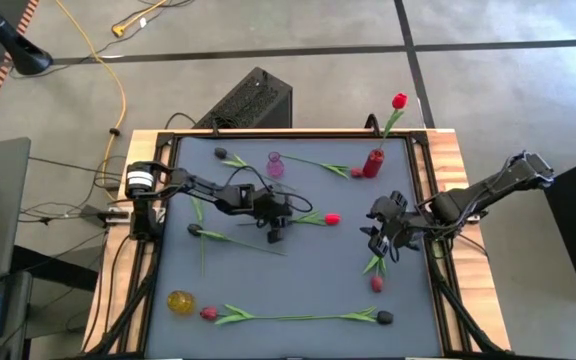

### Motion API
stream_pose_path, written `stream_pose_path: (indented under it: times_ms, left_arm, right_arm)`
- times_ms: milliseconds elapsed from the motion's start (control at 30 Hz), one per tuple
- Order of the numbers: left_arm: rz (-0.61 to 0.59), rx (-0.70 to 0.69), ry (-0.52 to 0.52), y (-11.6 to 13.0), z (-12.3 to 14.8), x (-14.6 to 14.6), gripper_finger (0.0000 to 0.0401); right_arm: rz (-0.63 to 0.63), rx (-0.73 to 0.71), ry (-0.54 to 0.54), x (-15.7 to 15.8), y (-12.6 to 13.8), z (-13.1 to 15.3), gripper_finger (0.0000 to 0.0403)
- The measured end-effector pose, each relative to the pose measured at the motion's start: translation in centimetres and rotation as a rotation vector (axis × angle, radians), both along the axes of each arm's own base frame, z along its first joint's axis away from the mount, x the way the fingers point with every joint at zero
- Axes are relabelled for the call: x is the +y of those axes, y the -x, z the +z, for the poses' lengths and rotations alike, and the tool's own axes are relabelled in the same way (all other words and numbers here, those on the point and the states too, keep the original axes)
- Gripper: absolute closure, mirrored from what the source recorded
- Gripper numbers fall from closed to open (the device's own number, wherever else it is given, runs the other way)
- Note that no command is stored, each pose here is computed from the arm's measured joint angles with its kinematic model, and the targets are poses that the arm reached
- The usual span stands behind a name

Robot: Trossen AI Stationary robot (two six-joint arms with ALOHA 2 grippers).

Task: Sort flowers into vase by color
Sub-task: Put the right red flower into the red vase

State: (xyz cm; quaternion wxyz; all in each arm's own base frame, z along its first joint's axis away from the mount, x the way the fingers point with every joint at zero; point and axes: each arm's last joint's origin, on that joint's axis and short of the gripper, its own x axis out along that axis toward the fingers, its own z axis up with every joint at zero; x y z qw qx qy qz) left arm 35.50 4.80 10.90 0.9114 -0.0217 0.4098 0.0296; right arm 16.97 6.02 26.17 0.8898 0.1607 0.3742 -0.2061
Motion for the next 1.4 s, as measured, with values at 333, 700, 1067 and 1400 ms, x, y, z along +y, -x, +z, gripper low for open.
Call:
stream_pose_path:
  times_ms: [333, 700, 1067, 1400]
  left_arm:
    - [-0.006, -0.028, -0.005, 0.0, 0.5, 0.0, 0.0399]
    - [-0.071, -0.200, -0.059, 0.4, 5.7, -0.2, 0.0401]
    - [-0.101, -0.485, -0.069, 2.8, 9.3, -0.5, 0.0401]
    - [-0.151, -0.925, 0.088, 4.7, 11.8, -1.0, 0.0401]
  right_arm:
    - [0.000, -0.001, -0.001, 0.0, 0.0, 0.0, 0.0159]
    - [0.003, -0.036, -0.024, 0.1, -0.2, 0.2, 0.0159]
    - [0.006, -0.028, -0.021, 0.1, -0.2, 0.2, 0.0159]
    - [0.094, -0.143, 0.042, 0.8, -1.9, 0.7, 0.0159]
